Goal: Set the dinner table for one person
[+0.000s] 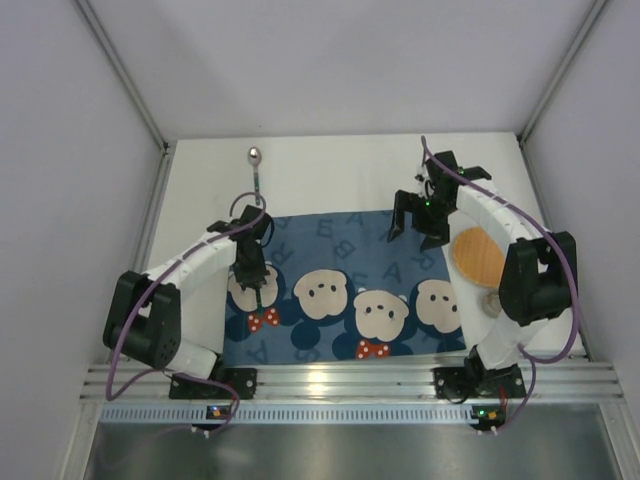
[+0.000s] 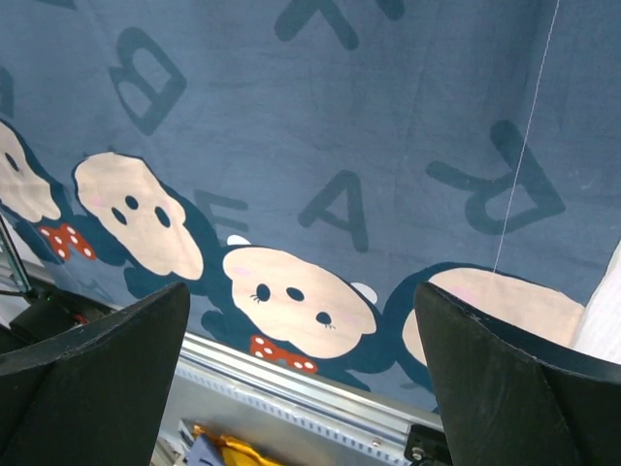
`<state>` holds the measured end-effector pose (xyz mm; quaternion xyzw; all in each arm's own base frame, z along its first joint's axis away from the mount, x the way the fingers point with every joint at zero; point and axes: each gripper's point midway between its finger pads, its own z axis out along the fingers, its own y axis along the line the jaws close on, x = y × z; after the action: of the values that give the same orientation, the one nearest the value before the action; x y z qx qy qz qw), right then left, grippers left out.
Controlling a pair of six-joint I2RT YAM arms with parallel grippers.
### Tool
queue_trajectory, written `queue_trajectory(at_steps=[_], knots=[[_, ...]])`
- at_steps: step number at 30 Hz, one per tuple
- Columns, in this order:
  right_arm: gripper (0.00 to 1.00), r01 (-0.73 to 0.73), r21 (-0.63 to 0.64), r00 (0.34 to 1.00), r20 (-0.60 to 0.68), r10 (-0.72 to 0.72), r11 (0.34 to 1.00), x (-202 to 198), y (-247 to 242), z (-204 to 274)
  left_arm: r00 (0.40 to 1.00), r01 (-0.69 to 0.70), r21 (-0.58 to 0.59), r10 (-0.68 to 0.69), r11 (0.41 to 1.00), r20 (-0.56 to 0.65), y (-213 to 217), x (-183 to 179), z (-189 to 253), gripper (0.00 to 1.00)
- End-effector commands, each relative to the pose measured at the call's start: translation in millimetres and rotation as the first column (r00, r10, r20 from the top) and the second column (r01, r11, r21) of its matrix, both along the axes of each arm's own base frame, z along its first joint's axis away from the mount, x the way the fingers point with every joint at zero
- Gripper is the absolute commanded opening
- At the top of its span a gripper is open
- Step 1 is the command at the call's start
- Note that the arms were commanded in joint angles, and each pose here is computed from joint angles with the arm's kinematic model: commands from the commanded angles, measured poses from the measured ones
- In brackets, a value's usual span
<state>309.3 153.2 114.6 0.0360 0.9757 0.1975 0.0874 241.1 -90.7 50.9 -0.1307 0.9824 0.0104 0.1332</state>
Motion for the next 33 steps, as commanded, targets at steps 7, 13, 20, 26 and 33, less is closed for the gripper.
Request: queue_trajectory(at_steps=[7,13,20,26,33], knots=[[0.99,-0.030,0.023,0.996,0.086,0.028,0.999,2.3,2.7,13.1,0.998,0.008,0.012,-0.009,1.000,0.068,0.2,7.1,-9.0,0.00],[0.99,-0.023,0.008,0.997,0.071,0.022,1.000,-2.8,-2.0,5.9,0.997,0.016,0.026,-0.018,1.000,0.078,3.3,7.0,-1.0,0.29],[1.00,0.001,-0.004,0.998,0.066,0.000,1.000,-9.4,-11.3,3.0,0.967,0.032,0.111,-0.059,0.993,0.249,7.2,69.8,73.5,0.56],[1.00,0.026,-0.002,0.998,0.058,-0.026,1.000,-15.4,-13.1,1.3,0.929,0.051,0.116,-0.090,0.992,0.360,9.7,180.9,110.3,0.52],[1.00,0.055,-0.045,0.995,0.086,-0.051,0.997,-11.6,-25.1,12.4,0.892,0.016,0.119,-0.068,0.993,0.447,23.1,293.6,113.1,0.52]])
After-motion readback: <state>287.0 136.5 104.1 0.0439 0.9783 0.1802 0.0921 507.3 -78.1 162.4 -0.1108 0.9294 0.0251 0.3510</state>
